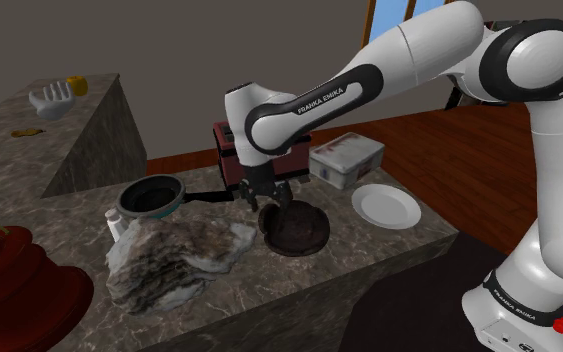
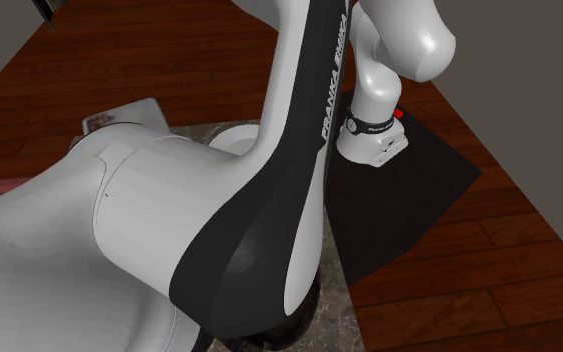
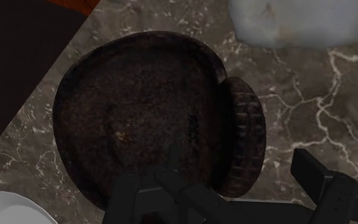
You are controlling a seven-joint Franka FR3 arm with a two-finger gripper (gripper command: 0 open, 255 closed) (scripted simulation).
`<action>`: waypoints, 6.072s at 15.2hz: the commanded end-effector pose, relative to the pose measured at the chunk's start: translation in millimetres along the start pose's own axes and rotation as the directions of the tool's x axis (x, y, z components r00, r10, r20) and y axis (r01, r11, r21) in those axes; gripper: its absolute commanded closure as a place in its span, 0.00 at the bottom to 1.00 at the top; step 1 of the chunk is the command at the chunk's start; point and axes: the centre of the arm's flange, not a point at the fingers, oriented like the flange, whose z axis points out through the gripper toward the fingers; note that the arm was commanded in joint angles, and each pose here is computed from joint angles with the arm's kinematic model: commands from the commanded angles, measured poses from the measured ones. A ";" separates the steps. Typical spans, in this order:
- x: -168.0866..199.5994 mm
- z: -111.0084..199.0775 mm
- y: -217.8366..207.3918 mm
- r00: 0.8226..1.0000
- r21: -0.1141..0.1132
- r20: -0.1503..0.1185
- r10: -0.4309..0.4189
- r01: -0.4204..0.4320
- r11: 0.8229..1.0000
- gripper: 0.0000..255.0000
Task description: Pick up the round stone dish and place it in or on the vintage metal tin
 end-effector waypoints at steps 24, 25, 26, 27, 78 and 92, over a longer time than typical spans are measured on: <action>-3.1 -40.1 9.8 1.000 0.000 0.000 0.000 0.000 1.000 1.00; -3.6 -45.2 11.1 1.000 0.000 0.000 0.000 0.000 1.000 1.00; -4.0 -50.3 12.3 1.000 0.000 0.000 0.000 0.000 1.000 1.00; -4.4 -55.5 13.5 1.000 0.000 0.000 0.000 0.000 1.000 1.00; 364.0 -198.9 94.4 1.000 0.000 0.000 0.000 0.000 1.000 1.00; 400.1 -140.2 84.5 1.000 0.000 0.000 0.000 0.000 1.000 1.00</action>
